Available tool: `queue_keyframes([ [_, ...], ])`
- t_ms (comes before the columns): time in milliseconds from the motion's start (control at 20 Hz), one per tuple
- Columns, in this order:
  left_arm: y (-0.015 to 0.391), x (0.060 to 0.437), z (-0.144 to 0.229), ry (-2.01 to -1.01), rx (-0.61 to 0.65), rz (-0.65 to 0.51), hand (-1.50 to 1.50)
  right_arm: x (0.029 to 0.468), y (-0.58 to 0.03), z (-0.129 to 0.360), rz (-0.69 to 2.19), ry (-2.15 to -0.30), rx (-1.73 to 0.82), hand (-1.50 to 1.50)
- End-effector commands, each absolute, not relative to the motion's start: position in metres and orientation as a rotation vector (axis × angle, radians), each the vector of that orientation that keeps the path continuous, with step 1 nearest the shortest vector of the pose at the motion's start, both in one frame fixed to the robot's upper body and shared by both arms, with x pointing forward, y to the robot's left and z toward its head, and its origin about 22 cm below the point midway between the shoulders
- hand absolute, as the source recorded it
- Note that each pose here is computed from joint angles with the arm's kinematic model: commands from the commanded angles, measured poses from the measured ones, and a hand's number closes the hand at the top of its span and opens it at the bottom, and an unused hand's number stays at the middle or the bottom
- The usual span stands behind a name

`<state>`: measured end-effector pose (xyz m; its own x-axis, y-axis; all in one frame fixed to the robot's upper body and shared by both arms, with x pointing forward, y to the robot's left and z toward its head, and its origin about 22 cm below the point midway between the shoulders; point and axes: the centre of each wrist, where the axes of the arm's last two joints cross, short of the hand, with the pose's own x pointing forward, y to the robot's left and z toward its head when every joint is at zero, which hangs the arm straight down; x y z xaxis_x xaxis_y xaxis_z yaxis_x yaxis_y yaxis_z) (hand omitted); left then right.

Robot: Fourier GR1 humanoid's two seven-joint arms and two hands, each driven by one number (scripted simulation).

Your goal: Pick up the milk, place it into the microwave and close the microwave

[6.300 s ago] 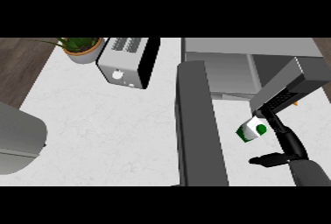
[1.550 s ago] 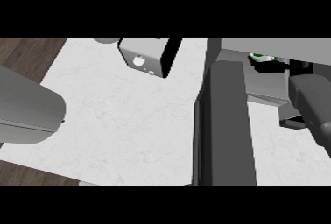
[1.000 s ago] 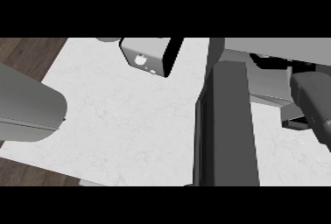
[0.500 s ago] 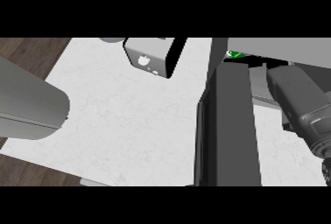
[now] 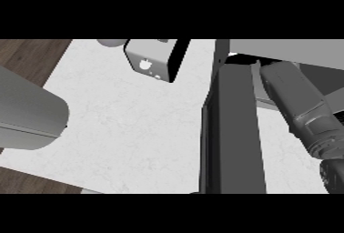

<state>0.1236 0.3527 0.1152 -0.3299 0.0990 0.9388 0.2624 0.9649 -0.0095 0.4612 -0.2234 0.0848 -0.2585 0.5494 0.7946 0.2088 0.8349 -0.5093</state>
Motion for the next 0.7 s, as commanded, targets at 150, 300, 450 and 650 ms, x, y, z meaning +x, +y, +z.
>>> queue_keyframes([
  [150,0.351,0.128,0.107,-1.87,-0.275,-0.167,-1.5,0.465,-0.192,0.092,0.265,-1.9,-0.519,-1.5],
  [300,0.35,0.126,0.099,-1.858,-0.302,-0.148,-1.5,0.464,-0.193,0.09,0.206,-1.896,-0.564,-1.5],
  [450,0.344,0.128,0.099,-1.841,-0.304,-0.17,-1.5,0.467,-0.202,0.098,0.185,-1.907,-0.57,-1.5],
  [650,0.342,0.127,0.086,-1.822,-0.323,-0.167,-1.5,0.464,-0.217,0.09,0.259,-1.89,-0.58,-1.5],
])
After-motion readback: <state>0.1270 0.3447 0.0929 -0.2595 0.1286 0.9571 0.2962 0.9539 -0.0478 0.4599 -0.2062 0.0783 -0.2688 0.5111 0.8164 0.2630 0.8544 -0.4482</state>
